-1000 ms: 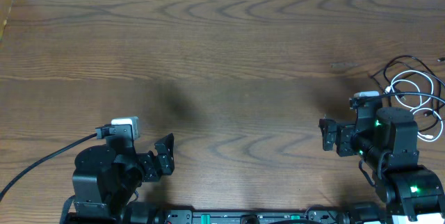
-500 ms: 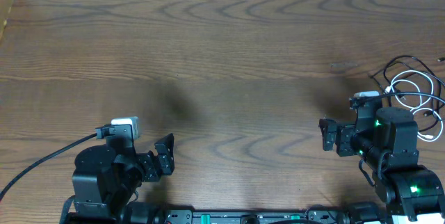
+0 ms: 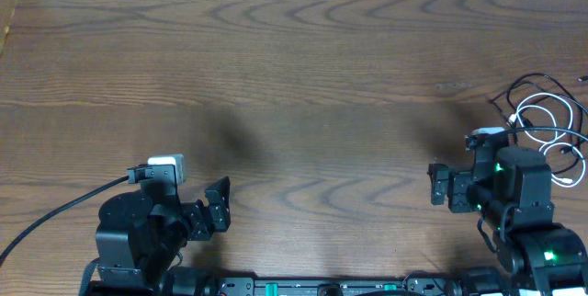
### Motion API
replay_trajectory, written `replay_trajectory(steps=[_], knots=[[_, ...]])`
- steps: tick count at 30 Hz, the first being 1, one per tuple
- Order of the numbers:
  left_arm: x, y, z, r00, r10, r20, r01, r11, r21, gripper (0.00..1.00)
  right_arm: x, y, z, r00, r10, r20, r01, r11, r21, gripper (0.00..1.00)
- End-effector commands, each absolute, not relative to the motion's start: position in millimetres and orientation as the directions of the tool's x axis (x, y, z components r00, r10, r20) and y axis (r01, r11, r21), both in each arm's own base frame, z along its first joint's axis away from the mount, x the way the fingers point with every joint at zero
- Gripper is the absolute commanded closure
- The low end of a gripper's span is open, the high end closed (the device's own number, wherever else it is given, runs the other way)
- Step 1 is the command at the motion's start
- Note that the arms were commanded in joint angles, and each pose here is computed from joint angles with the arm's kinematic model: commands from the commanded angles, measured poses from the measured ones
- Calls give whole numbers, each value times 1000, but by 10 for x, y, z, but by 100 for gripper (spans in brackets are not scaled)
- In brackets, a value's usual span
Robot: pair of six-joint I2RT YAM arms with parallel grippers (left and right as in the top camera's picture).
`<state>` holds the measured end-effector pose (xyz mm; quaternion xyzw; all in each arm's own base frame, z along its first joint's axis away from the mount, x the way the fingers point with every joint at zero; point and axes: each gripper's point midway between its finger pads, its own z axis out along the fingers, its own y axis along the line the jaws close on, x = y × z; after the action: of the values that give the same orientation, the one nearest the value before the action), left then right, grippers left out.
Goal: Untangle cables
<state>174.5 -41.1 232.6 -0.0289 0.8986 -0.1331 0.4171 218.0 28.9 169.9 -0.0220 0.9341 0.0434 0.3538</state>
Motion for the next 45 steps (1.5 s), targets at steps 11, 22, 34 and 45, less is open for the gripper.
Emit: replay_trajectory(steps=[11, 22, 34, 45], knots=[[1746, -381, 2294, -653, -157, -741, 50, 967, -248, 5, 2302, 385, 1928, -441, 2, -897, -151, 986, 77, 1], [1746, -381, 2294, -653, -157, -741, 50, 967, -248, 5, 2386, 512, 2117, -85, 45, -995, -243, 968, 64, 1], [1746, -381, 2294, -653, -157, -741, 50, 967, -248, 5, 2338, 471, 2372, 234, 82, -969, -238, 971, 25, 1], [1746, -381, 2294, -653, -157, -741, 50, 967, -248, 5, 2427, 384, 1978, 85, 54, -995, -176, 984, 38, 1]])
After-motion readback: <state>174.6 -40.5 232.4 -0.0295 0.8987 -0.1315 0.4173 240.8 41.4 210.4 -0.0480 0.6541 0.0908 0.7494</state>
